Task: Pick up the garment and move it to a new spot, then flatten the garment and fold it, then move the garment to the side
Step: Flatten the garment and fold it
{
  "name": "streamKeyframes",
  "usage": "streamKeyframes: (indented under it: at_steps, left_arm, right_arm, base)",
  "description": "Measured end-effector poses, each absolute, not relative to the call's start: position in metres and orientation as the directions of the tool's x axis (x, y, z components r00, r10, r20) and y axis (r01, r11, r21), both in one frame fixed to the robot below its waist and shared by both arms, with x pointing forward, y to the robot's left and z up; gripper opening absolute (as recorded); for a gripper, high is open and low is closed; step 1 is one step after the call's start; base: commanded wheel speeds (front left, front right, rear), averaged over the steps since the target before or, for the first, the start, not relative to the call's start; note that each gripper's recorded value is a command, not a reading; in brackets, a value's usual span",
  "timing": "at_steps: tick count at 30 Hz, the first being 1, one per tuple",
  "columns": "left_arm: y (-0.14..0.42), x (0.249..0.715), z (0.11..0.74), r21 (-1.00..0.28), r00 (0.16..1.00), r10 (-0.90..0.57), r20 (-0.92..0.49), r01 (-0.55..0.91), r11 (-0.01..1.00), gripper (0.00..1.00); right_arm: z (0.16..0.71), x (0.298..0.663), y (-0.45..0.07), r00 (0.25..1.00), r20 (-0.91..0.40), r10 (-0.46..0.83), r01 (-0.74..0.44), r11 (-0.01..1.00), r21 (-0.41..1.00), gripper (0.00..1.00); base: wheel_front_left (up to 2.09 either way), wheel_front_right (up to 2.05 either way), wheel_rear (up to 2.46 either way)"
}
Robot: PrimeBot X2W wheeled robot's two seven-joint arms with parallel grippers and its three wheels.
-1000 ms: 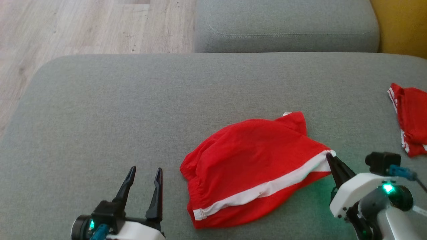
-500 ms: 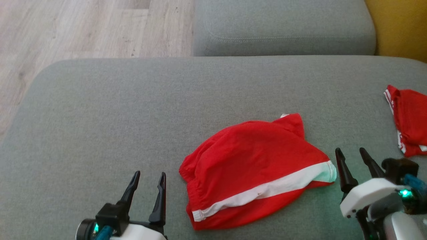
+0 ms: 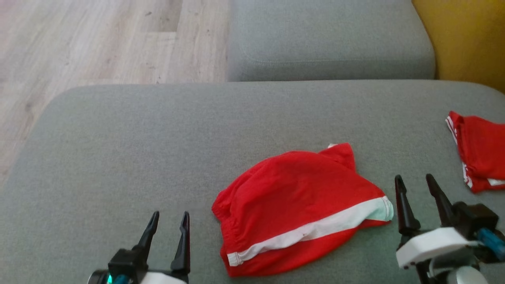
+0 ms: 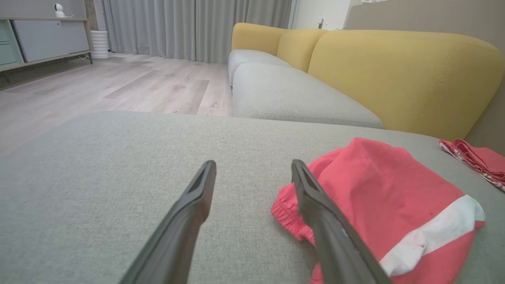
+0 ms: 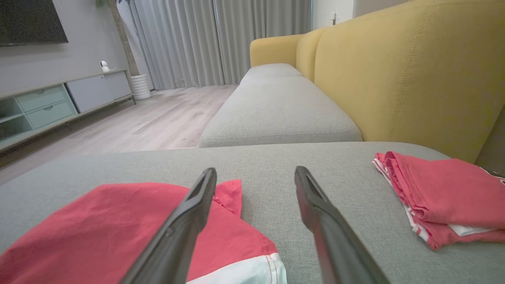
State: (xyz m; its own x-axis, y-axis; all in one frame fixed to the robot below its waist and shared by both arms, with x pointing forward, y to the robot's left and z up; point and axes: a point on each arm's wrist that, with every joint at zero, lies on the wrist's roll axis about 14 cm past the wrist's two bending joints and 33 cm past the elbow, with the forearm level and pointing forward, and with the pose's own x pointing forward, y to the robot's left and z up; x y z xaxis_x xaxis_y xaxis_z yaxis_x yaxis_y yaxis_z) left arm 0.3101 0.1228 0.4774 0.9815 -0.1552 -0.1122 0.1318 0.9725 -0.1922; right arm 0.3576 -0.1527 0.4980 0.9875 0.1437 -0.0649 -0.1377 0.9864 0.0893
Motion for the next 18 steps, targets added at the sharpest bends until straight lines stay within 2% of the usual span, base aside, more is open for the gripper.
streamKeyframes:
  at_steps: [18]
  left_arm:
    - [0.146, 0.300, 0.466, -0.190, 0.988, -0.081, -0.133, 0.055, 0.980, 1.00]
  right_arm:
    - [0.487, 0.339, -0.147, 0.984, -0.071, 0.160, -0.152, 0.983, 0.105, 1.00]
  base:
    - [0.00, 0.00, 0.00]
